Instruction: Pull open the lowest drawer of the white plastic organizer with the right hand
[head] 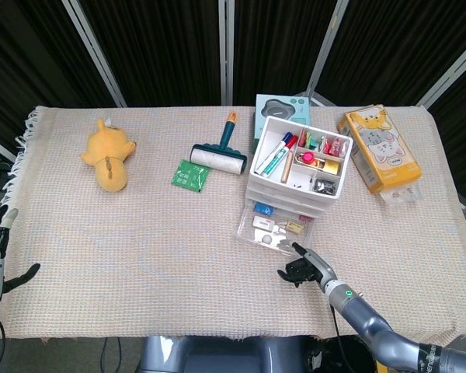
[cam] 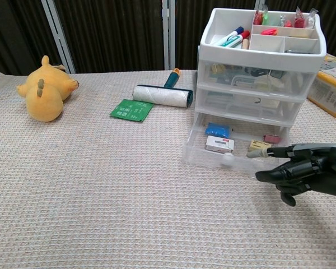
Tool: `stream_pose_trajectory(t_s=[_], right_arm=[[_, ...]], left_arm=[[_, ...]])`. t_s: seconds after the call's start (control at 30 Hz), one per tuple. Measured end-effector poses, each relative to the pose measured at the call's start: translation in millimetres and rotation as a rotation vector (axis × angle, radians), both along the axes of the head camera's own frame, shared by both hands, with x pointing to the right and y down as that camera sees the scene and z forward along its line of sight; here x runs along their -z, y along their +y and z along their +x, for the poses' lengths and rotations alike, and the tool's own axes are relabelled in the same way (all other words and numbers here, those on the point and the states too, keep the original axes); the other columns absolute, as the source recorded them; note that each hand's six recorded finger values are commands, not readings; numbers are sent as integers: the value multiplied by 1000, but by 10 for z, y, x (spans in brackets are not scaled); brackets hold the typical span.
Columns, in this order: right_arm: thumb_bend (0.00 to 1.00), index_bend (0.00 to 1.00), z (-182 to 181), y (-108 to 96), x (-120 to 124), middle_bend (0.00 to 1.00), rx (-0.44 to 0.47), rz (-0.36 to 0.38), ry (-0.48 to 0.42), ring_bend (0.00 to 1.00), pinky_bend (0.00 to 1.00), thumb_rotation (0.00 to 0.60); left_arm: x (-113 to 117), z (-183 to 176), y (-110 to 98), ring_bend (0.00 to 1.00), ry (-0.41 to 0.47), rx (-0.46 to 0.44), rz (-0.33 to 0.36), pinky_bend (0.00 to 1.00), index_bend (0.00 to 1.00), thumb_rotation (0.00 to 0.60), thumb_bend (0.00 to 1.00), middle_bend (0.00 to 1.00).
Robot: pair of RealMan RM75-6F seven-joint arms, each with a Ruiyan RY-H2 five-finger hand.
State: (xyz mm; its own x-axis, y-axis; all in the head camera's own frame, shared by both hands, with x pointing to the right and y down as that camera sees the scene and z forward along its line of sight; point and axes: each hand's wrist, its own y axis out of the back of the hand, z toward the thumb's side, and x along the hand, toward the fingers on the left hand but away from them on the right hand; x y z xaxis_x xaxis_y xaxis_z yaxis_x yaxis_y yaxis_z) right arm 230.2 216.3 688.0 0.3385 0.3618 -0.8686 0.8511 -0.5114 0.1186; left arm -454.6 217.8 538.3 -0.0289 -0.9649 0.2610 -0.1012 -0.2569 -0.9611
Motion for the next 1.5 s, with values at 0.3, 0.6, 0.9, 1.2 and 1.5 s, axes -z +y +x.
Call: stream_pose_trajectory(t_s=[0.3, 0.6, 0.9, 1.2, 1.5], right_arm=[[210, 78, -86, 39, 185, 811, 37, 59, -23, 817, 664, 600], [60, 256, -121, -222, 405, 921, 136, 267, 74, 904, 675, 600], [0, 296, -156, -630, 475, 946, 311, 513, 336, 927, 675, 600], [0, 293, -177, -894, 321, 945, 549, 713, 654, 926, 675, 600], [0, 312, -318, -976, 244, 951, 761, 966, 708, 926, 675, 600]], left_arm=[[12, -6, -2, 0, 2, 4, 6, 0, 0, 600, 68, 0], [48, -30, -2, 0, 8, 11, 18, 0, 0, 600, 67, 0], [94, -33, 8, 0, 12, 8, 36, 0, 0, 600, 68, 0], [137, -40, 24, 0, 17, 7, 52, 0, 0, 600, 68, 0], [138, -50, 22, 0, 22, 7, 52, 0, 0, 600, 68, 0]])
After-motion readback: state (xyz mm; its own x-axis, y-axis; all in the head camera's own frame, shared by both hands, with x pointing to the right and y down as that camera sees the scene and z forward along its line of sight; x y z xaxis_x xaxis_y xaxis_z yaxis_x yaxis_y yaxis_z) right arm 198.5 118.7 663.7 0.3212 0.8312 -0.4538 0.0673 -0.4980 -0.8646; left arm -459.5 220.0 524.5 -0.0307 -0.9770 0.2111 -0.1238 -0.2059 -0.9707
